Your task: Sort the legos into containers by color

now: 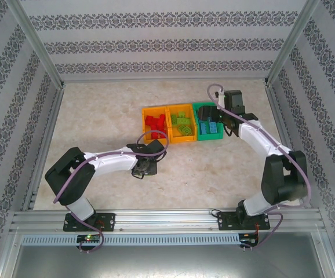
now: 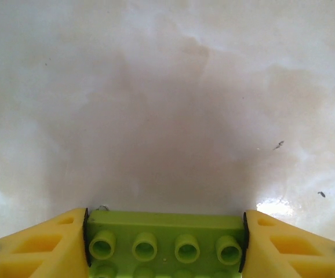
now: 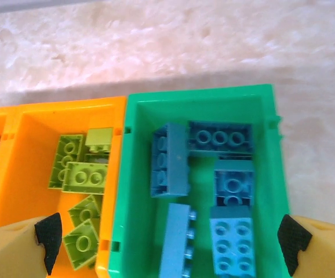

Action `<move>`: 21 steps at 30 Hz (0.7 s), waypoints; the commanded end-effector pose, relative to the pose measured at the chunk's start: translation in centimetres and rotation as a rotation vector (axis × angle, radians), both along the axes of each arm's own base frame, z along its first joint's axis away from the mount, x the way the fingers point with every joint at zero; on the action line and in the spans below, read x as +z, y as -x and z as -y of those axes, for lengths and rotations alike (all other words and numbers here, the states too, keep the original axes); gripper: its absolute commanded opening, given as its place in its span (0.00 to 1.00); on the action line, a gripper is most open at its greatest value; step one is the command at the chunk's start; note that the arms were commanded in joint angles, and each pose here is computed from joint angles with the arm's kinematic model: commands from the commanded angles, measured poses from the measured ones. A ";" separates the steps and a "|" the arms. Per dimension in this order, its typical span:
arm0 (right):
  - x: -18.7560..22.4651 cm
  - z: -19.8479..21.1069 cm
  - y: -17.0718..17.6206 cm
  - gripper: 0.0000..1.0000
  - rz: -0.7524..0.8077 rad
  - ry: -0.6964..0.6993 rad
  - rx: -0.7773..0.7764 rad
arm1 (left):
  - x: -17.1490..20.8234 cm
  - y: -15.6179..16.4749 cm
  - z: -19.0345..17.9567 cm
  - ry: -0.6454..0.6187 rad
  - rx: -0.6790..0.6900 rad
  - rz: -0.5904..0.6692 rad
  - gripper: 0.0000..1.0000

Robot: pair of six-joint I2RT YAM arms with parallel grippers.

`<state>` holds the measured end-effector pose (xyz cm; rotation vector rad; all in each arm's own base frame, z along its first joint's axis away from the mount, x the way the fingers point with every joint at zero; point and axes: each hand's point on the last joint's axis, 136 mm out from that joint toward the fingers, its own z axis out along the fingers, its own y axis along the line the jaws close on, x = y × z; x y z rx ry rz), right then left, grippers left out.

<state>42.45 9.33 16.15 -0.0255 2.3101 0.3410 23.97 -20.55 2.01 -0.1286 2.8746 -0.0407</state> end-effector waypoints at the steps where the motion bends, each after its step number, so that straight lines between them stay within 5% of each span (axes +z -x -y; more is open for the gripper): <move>1: 1.0 3.3 0.5 0.98 0.102 0.112 -0.098 | 2.0 -1.0 1.5 0.026 -0.047 0.052 0.52; 12: 1.0 8.4 2.7 0.98 0.169 0.164 -0.226 | 12.3 -9.5 8.4 0.100 -0.215 0.312 0.52; 21: -0.7 9.8 4.3 0.98 0.127 0.134 -0.298 | 11.7 -16.6 12.0 0.120 -0.253 0.319 0.54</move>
